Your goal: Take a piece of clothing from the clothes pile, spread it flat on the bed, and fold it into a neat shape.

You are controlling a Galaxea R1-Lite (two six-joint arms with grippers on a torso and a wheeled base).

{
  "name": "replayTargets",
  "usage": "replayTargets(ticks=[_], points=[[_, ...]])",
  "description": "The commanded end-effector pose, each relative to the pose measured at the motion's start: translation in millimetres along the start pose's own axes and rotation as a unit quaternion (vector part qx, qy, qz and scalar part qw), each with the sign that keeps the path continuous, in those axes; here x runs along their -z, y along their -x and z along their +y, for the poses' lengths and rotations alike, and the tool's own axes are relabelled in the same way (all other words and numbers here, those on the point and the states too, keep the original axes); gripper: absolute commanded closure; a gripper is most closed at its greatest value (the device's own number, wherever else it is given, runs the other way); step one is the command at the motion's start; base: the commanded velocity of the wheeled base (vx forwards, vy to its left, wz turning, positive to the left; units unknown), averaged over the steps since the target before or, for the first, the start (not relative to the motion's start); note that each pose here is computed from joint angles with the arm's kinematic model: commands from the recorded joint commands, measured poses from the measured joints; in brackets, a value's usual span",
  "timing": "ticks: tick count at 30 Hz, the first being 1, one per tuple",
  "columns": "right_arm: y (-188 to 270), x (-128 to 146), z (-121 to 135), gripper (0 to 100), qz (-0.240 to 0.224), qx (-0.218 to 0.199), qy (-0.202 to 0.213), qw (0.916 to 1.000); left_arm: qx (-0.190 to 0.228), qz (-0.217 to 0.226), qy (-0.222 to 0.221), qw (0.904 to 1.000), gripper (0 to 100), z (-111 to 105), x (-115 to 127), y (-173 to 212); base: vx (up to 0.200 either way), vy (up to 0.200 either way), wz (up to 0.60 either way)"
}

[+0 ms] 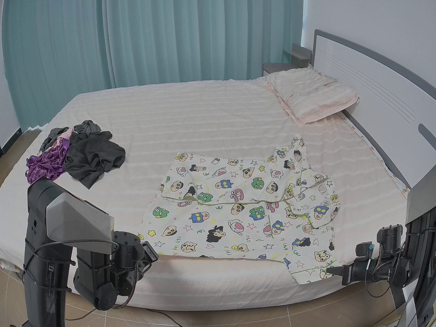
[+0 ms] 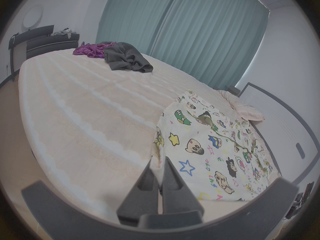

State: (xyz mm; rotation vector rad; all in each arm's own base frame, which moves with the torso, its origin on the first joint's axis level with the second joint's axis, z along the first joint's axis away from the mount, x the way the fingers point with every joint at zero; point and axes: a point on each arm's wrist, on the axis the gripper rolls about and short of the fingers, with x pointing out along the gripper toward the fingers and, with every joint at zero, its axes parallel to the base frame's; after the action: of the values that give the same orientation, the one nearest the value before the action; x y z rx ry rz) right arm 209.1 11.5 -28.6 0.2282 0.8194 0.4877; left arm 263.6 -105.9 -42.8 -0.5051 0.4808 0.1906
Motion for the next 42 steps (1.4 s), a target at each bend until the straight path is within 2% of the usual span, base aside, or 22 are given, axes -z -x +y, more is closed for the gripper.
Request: replayTargets(ticks=[1,8,18,25,31,38,42], points=[[22,-5,11,100,0.001,-0.008,0.012,0.9999,0.007,0.007,-0.022,0.9997,100,-1,3,10,0.000,0.000,0.00],[29,5,12,100,0.049,-0.009,0.022,0.9985,-0.001,0.024,-0.062,0.9978,100,5,5,23,0.000,0.000,0.00],[43,5,19,100,0.058,-0.006,0.033,0.9977,0.000,0.048,-0.098,0.9940,100,8,11,42,0.000,0.000,0.00],[56,11,25,100,0.085,-0.001,0.028,0.9960,0.001,0.060,-0.117,0.9913,100,10,14,52,0.000,0.000,0.00],[66,15,32,100,0.104,-0.002,0.027,0.9942,-0.005,0.088,-0.142,0.9859,100,17,21,68,0.000,0.000,0.00],[73,20,37,100,0.121,-0.005,0.026,0.9923,-0.007,0.090,-0.144,0.9854,100,19,20,73,0.000,0.000,0.00],[77,21,40,100,0.125,-0.007,0.029,0.9917,0.008,0.082,-0.142,0.9865,100,14,16,77,0.000,0.000,0.00]])
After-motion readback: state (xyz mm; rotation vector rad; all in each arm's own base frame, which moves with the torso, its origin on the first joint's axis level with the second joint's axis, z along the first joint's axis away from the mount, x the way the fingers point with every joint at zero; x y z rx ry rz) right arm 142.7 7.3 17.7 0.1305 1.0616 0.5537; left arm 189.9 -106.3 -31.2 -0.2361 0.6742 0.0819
